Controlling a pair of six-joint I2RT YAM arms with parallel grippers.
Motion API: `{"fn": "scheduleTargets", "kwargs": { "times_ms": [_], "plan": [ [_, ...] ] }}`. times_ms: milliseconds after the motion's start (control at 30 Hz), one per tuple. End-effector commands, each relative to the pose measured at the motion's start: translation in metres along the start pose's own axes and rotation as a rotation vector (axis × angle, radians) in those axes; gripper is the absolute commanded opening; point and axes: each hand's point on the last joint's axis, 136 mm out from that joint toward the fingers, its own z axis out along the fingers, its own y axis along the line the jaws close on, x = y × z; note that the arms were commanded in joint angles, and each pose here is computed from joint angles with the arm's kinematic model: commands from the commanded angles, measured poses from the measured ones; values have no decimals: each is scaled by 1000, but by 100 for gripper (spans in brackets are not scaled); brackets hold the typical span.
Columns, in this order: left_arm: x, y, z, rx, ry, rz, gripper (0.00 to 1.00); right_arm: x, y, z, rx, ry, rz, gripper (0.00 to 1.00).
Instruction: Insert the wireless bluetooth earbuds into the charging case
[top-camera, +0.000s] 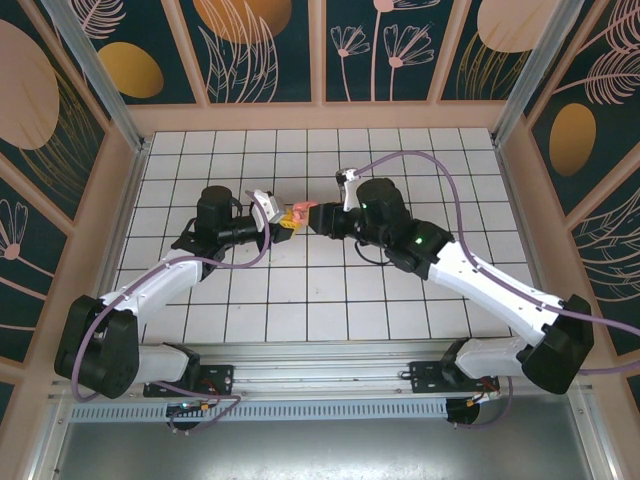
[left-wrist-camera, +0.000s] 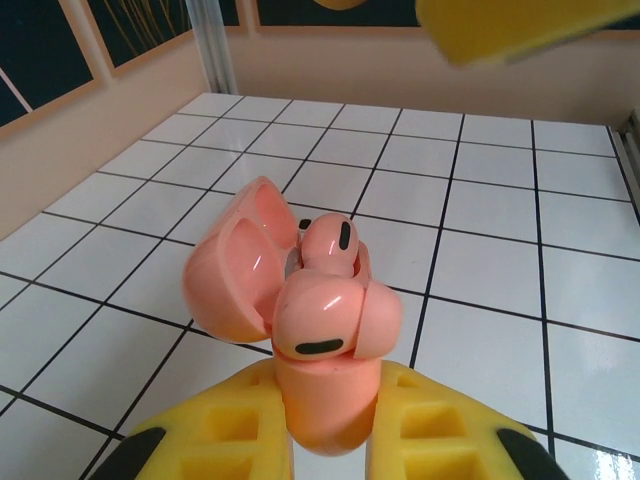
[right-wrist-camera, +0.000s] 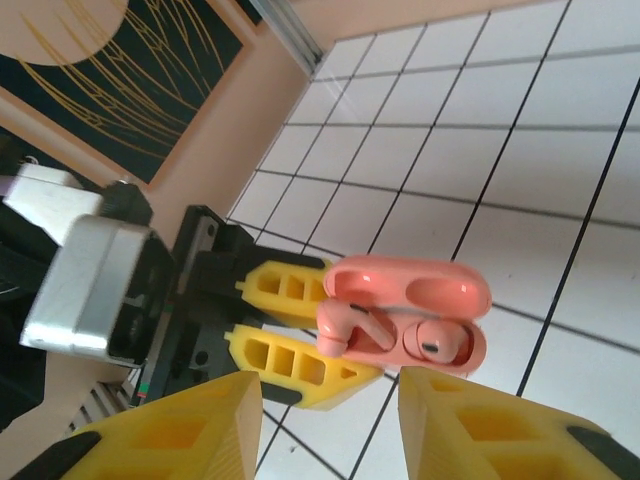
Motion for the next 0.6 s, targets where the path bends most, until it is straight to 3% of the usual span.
{"fn": "scheduleTargets", "kwargs": {
  "times_ms": [0,567],
  "plan": [
    [-5,-1,0,-4,-9,23,8,6,8,4,-30,40,114,40],
    [-5,-1,-1,-9,-11,14,8,11,25,30,-92,141,128,38]
  ]
}}
